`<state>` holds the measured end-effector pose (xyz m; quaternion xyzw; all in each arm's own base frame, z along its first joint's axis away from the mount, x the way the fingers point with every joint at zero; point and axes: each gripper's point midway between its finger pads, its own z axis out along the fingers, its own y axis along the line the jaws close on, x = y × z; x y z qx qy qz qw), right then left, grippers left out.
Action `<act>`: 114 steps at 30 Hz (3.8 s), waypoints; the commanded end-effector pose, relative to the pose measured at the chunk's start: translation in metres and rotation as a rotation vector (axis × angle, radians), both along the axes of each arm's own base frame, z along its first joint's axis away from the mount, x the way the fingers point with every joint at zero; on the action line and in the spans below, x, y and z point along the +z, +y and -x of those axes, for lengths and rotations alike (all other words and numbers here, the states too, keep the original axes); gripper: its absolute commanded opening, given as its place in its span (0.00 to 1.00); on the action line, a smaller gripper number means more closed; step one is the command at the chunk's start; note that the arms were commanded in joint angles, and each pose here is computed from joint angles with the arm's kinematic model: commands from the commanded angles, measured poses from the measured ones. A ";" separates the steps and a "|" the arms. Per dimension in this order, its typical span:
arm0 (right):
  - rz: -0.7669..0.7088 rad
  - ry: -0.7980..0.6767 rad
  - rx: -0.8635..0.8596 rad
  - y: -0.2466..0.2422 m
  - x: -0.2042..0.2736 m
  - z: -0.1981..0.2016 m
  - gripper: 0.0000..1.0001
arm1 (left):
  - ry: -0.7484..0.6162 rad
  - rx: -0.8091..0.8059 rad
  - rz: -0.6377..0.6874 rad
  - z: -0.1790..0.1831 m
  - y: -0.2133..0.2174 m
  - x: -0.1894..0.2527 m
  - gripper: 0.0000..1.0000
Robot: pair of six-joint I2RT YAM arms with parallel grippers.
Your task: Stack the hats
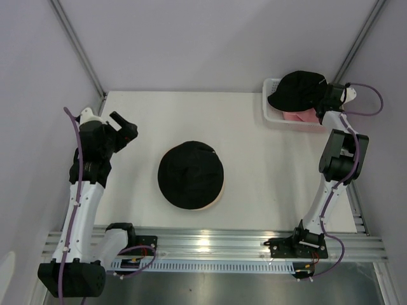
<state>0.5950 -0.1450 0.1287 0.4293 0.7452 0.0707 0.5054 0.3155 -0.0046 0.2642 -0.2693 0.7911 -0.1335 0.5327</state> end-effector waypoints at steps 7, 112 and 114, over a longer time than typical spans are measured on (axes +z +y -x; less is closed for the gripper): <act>0.150 -0.304 0.023 -0.006 0.123 -0.019 0.01 | -0.110 -0.075 0.051 -0.012 -0.015 0.034 1.00; -0.351 -0.241 1.036 0.469 0.202 0.431 0.00 | -0.297 0.174 0.128 0.064 0.013 0.019 1.00; -0.313 -0.235 0.992 0.454 0.189 0.427 0.00 | -0.295 0.133 0.129 0.064 0.004 0.018 0.99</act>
